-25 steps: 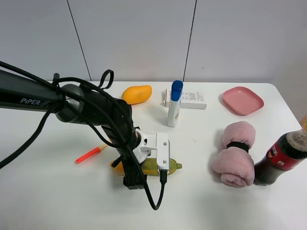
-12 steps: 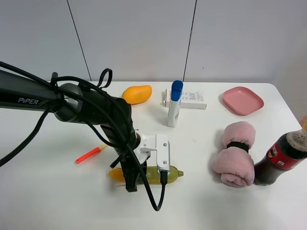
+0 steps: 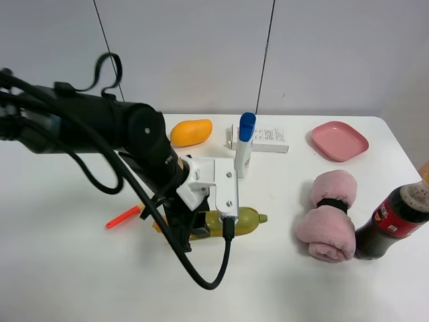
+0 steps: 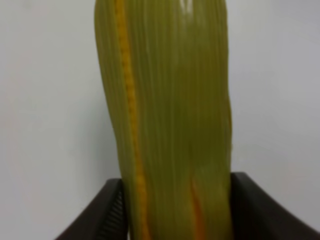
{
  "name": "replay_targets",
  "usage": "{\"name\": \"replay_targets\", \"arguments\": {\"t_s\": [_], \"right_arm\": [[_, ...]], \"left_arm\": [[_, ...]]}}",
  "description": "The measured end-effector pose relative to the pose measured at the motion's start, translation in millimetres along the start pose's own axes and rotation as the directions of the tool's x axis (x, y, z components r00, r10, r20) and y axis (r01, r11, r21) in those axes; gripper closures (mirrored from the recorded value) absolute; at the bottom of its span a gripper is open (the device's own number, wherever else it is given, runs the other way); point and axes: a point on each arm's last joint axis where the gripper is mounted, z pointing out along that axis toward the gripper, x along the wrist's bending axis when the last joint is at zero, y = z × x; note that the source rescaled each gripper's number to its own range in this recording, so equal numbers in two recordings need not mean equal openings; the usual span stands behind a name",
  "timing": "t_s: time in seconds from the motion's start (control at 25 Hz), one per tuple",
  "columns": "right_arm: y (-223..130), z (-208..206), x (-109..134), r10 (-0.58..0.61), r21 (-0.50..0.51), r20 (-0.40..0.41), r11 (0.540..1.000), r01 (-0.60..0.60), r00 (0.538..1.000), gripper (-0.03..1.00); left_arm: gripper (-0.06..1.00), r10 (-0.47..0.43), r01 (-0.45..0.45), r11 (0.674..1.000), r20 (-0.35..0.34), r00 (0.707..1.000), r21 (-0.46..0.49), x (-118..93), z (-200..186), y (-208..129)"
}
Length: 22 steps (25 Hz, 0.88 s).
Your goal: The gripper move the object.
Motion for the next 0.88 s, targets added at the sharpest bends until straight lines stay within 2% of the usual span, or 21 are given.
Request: {"name": "replay_targets", "arguments": {"t_s": [0.16, 0.28, 0.4, 0.52, 0.68, 0.88], "right_arm": [[0, 0, 0, 0.0, 0.0, 0.0, 1.0, 0.0, 1.0, -0.03], [0, 0, 0, 0.0, 0.0, 0.0, 1.0, 0.0, 1.0, -0.03], [0, 0, 0, 0.0, 0.0, 0.0, 1.0, 0.0, 1.0, -0.03], [0, 0, 0, 0.0, 0.0, 0.0, 1.0, 0.0, 1.0, -0.03], [0, 0, 0, 0.0, 0.0, 0.0, 1.0, 0.0, 1.0, -0.03], [0, 0, 0, 0.0, 0.0, 0.0, 1.0, 0.0, 1.0, -0.03]], "left_arm": [[0.94, -0.151, 0.146, 0.985, -0.056, 0.987, -0.089, -1, -37, 7], [0.94, -0.329, 0.309, 0.937, -0.113, 0.938, -0.164, 12, -54, 3], [0.94, -0.504, 0.469, 0.858, -0.165, 0.848, -0.21, 31, -62, -10], [0.94, -0.644, 0.592, 0.763, -0.217, 0.734, -0.261, 50, -69, -26], [0.94, -0.744, 0.648, 0.667, -0.284, 0.604, -0.368, 77, -81, -46], [0.94, -0.807, 0.638, 0.59, -0.332, 0.488, -0.495, 106, -88, -68]]}}
